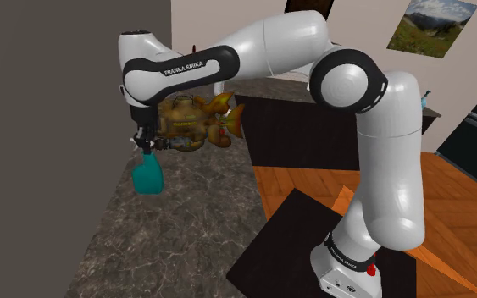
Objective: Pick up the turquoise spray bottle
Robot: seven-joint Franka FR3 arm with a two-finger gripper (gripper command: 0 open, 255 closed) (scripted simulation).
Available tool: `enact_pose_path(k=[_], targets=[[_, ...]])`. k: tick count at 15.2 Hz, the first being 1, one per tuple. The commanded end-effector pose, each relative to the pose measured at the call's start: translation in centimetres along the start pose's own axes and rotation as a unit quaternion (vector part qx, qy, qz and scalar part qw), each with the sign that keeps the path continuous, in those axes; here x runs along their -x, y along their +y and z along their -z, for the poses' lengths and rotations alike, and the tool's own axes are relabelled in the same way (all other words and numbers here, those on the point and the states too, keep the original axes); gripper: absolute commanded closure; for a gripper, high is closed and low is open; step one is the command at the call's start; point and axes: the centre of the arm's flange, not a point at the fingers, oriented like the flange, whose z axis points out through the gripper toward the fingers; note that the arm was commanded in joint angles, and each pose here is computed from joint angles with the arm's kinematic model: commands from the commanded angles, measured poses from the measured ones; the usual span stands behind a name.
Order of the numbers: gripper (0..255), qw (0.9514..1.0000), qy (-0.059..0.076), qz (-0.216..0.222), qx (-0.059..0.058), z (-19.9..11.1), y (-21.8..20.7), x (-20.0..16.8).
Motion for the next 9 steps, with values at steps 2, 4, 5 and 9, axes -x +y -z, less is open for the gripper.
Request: enact_pose_path(k=[2, 4, 5, 9], targets=[[255, 1.0000, 0.000, 0.000, 0.000, 1.5, 0.0, 0.0], [255, 1.0000, 0.000, 0.000, 0.000, 2.6, 0.0, 0.0], [255, 1.0000, 0.000, 0.000, 0.000, 3.1, 0.0, 0.0], [255, 1.0000, 0.000, 0.000, 0.000, 4.3, 0.0, 0.0]])
